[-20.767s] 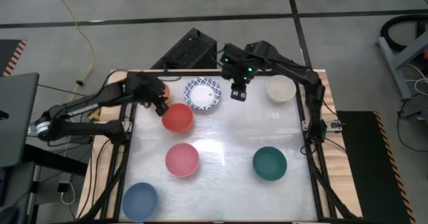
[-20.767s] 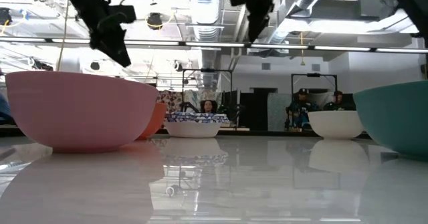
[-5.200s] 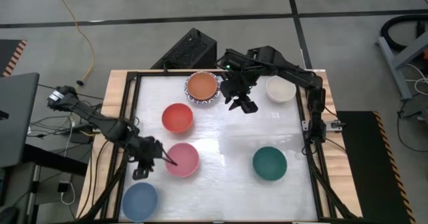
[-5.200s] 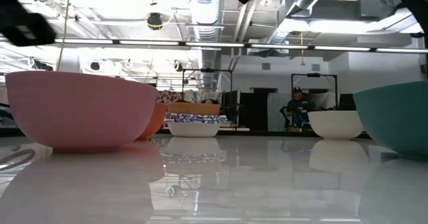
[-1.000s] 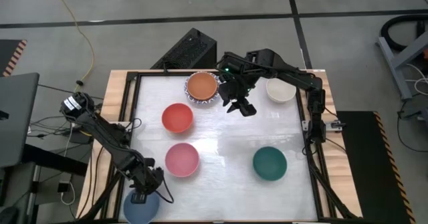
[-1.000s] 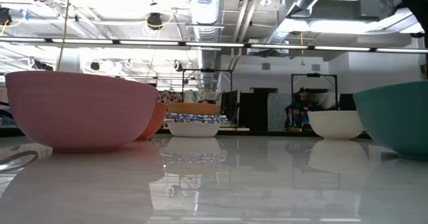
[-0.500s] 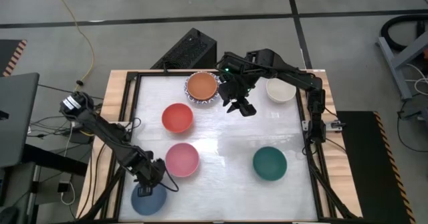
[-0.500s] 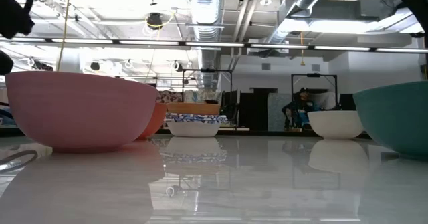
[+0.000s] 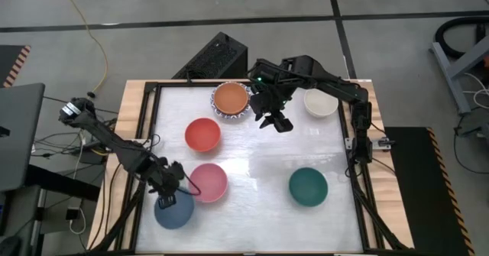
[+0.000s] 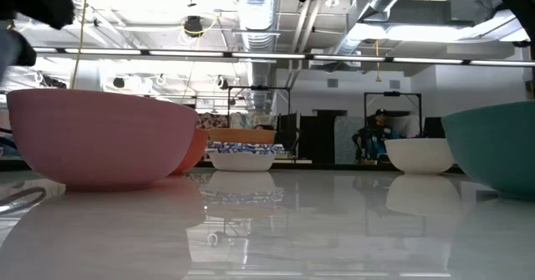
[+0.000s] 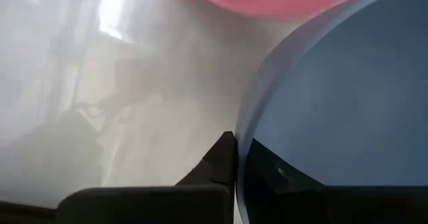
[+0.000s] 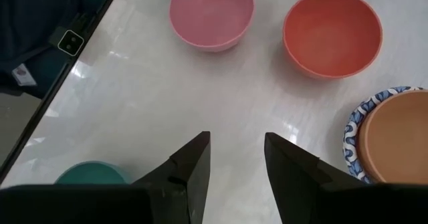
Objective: Nest bowls inside each other
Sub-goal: Stack the blue bowl onto the stack of bowls
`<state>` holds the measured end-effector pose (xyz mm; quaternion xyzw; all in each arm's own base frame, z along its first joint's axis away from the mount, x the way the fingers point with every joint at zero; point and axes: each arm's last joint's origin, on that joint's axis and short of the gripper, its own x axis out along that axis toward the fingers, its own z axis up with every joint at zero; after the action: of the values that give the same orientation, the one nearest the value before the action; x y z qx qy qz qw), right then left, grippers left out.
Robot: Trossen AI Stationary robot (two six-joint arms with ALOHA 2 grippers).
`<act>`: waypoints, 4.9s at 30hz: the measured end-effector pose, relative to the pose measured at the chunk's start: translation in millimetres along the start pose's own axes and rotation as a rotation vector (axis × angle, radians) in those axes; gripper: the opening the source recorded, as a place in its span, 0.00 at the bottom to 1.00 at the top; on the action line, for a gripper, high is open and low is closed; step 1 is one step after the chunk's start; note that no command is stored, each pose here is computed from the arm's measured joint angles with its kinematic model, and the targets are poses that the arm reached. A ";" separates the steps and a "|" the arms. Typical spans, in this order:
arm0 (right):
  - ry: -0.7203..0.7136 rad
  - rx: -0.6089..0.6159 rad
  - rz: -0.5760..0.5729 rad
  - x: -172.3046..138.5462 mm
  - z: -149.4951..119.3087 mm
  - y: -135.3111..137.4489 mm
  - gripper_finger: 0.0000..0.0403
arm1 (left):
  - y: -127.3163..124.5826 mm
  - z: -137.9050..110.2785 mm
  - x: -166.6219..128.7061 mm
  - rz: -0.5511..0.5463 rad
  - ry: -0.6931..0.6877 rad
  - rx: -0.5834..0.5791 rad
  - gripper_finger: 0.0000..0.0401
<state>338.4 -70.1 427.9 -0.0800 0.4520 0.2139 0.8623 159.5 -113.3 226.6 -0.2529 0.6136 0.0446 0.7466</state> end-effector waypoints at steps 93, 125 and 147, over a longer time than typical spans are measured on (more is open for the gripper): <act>-0.111 -0.749 -0.040 116.6 61.4 51.1 0.41 | 128.2 171.0 -98.0 0.080 -0.186 -0.062 0.00; 0.044 -0.821 -0.192 167.5 62.9 32.9 0.41 | 129.1 167.9 -97.5 0.140 -0.153 0.039 0.00; 0.088 -0.806 -0.268 161.4 63.0 30.8 0.41 | 123.6 176.0 -97.7 0.115 -0.237 0.050 0.00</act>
<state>452.4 26.3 334.7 -0.4778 0.3544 0.2557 0.7620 246.4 93.9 299.3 -0.1918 0.5355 0.1017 0.8162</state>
